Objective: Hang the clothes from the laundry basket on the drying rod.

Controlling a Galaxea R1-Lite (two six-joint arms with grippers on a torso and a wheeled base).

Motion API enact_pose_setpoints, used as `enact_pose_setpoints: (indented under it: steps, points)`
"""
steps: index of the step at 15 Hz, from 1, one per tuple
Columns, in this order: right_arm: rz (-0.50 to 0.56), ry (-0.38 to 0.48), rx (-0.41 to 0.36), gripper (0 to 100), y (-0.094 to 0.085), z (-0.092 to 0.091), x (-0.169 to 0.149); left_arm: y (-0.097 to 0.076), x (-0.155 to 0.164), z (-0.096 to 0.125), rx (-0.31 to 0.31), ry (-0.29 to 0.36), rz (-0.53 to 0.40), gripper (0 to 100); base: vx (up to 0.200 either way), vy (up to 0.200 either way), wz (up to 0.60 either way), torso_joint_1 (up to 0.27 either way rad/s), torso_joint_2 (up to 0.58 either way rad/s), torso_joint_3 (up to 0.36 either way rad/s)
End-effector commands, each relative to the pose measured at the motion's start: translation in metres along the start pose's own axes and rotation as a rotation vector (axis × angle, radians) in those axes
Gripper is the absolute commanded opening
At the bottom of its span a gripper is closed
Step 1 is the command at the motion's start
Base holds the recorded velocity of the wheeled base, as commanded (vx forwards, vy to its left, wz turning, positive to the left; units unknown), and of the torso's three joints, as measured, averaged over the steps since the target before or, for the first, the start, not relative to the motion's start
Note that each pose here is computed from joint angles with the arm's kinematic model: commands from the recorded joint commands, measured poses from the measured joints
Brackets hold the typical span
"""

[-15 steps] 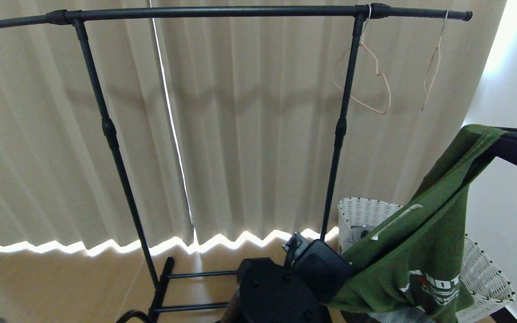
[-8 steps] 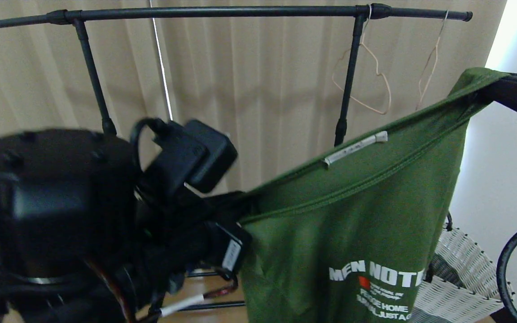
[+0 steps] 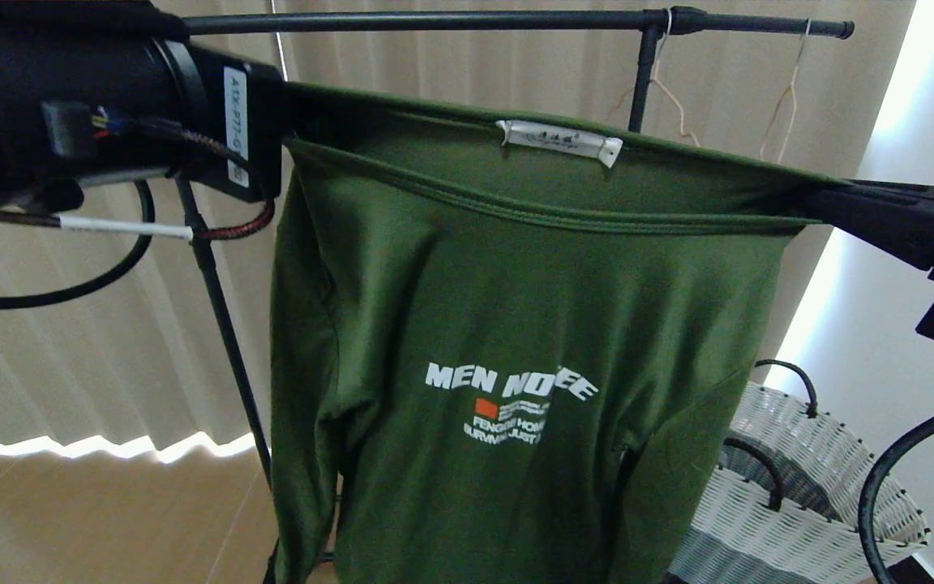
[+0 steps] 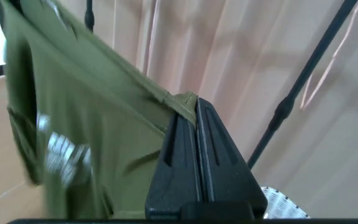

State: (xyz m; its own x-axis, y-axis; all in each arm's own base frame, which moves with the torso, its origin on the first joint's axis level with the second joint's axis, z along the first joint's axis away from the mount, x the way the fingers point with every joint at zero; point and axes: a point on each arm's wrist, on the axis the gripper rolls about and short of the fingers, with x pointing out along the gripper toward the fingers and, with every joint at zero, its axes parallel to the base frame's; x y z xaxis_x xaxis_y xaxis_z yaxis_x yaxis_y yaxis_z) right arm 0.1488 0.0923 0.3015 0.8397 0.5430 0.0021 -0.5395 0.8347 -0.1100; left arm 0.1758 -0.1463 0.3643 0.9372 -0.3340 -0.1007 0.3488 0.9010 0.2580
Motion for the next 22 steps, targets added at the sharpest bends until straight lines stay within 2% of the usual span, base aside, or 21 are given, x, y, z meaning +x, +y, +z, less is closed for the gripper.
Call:
enact_pose_setpoints:
  steps: [1, 2, 4, 7, 9, 13, 14, 15, 16, 18, 21, 22]
  points:
    - [-0.004, -0.016, -0.001, 0, -0.001, 0.005, 0.010, 0.001, 0.014, 0.012, 0.001, -0.006, 0.024, 0, 0.000, 0.000, 0.00, 0.000, 0.00, 0.000]
    - [-0.007, -0.050, -0.001, 0, -0.002, 0.012, 0.016, 0.000, 0.015, 0.011, 0.002, -0.001, 0.023, 0, 0.000, 0.000, 0.00, 0.000, 0.00, 0.000]
    - [-0.011, -0.058, -0.001, 0, -0.002, 0.014, 0.021, -0.002, 0.016, 0.003, 0.007, 0.024, 0.016, 0, 0.000, 0.000, 0.00, 0.000, 0.00, 0.000]
    - [-0.011, -0.052, -0.001, 0, -0.002, 0.012, 0.021, -0.005, 0.011, -0.013, 0.016, 0.054, 0.004, 0, 0.000, 0.000, 0.00, 0.000, 0.00, 0.000]
    - [-0.014, -0.044, -0.001, 0, -0.002, 0.010, 0.022, -0.007, 0.011, -0.022, 0.015, 0.050, 0.005, 0, 0.000, 0.000, 0.00, 0.000, 0.00, 0.000]
    - [-0.037, -0.040, -0.003, 0, -0.005, 0.008, 0.007, -0.018, 0.029, -0.048, 0.025, 0.091, 0.003, 0, 0.000, 0.000, 0.00, 0.000, 0.00, 0.000]
    - [-0.036, -0.039, -0.003, 0, -0.004, 0.009, -0.005, -0.022, 0.042, -0.053, 0.003, 0.099, 0.011, 0, 0.000, 0.000, 0.00, 0.000, 0.00, 0.000]
    - [-0.036, -0.039, -0.003, 0, -0.004, 0.009, -0.007, -0.023, 0.043, -0.053, 0.000, 0.100, 0.013, 0, 0.000, 0.000, 0.00, 0.000, 0.00, 0.000]
    - [-0.026, -0.023, -0.002, 0, -0.003, 0.012, -0.027, -0.027, 0.058, -0.054, -0.010, 0.091, 0.018, 0, 0.000, 0.000, 0.00, 0.000, 0.00, 0.000]
    - [0.032, -0.012, -0.002, 0, 0.004, 0.013, -0.046, -0.033, 0.078, -0.049, -0.020, 0.070, 0.025, 0, 0.000, 0.000, 0.00, 0.000, 0.00, 0.000]
    - [0.070, -0.020, -0.001, 0, 0.008, 0.014, -0.052, -0.038, 0.092, -0.045, -0.022, 0.063, 0.025, 0, 0.000, 0.000, 0.00, 0.000, 0.00, 0.000]
    - [0.114, -0.031, -0.001, 0, 0.011, 0.015, -0.053, -0.042, 0.105, -0.044, -0.023, 0.063, 0.027, 0, 0.000, 0.000, 0.00, 0.000, 0.00, 0.000]
